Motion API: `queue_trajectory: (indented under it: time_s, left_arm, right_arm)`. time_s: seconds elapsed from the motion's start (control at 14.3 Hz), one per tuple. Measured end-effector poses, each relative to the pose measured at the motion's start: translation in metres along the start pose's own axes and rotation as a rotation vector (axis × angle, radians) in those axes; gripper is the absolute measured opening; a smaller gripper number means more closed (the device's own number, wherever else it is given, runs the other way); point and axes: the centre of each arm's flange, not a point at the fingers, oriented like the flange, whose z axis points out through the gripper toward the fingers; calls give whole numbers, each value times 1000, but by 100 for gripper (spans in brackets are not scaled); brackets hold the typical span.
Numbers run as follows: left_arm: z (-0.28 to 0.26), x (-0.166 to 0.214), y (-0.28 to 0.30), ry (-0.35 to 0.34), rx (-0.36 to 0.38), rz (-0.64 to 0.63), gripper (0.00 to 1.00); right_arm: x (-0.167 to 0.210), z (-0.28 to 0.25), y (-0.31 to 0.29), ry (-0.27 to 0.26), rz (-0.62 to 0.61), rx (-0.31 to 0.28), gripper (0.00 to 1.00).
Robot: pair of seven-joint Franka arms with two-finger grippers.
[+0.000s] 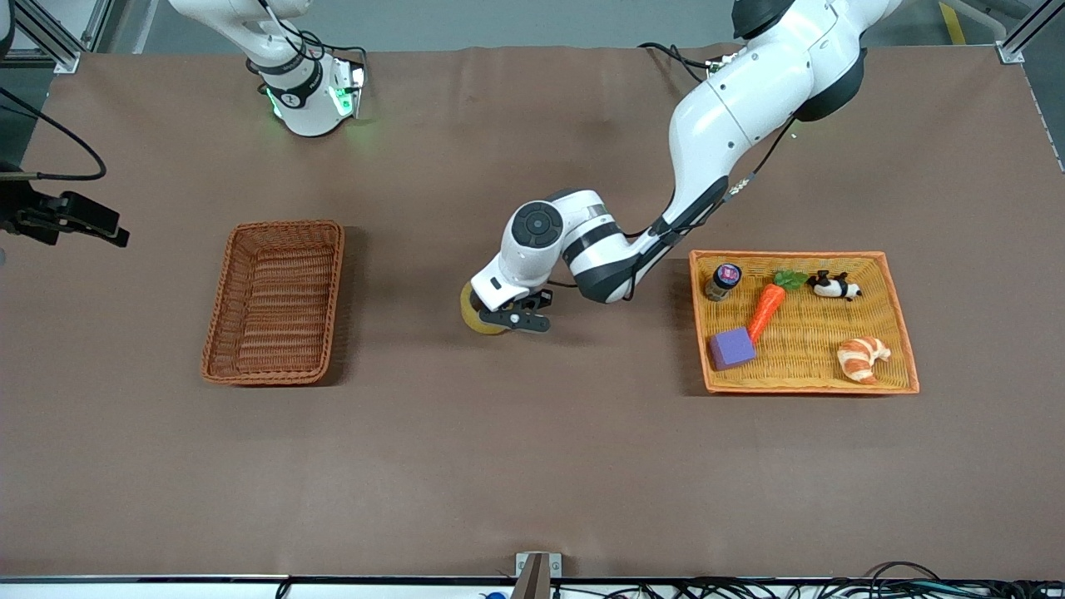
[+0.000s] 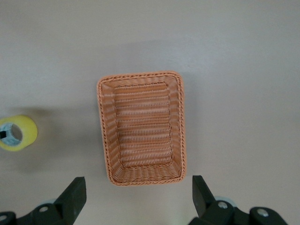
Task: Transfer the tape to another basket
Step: 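Set the tape down while the right gripper reaches and grasps it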
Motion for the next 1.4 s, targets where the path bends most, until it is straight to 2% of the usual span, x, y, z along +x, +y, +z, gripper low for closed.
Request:
queue_trajectory:
  time_s: [0.07, 0.28, 0.35, 0.42, 0.63, 0.7, 0.84, 1.05, 1.4]
  left_arm:
    - [-2, 2, 1, 5, -3, -1, 48]
    - [-27, 18, -1, 38, -21, -24, 75]
    - [-50, 26, -5, 43, -12, -44, 86]
    - [-78, 31, -10, 40, 27, -46, 98]
    - [-183, 31, -30, 39, 182, -56, 100]
    - [-215, 33, -43, 32, 189, -91, 100]
    - [-265, 48, -82, 36, 163, -144, 100]
    - [-320, 70, -147, 62, 116, -198, 100]
    - [-408, 73, -240, 139, 111, -213, 100]
  right_arm:
    - [1, 3, -12, -1, -18, 0, 100]
    - [11, 20, -52, 5, -45, 5, 100]
    - [15, 31, -70, 1, -53, 8, 100]
    - [19, 45, -90, -3, -70, 12, 100]
    - [24, 96, -157, -7, -143, 9, 100]
    - [23, 117, -179, -9, -172, 5, 100]
    - [19, 160, -222, -20, -226, -5, 100]
    - [12, 224, -285, -32, -221, -23, 100]
    - [-14, 346, -384, 6, -252, -40, 100]
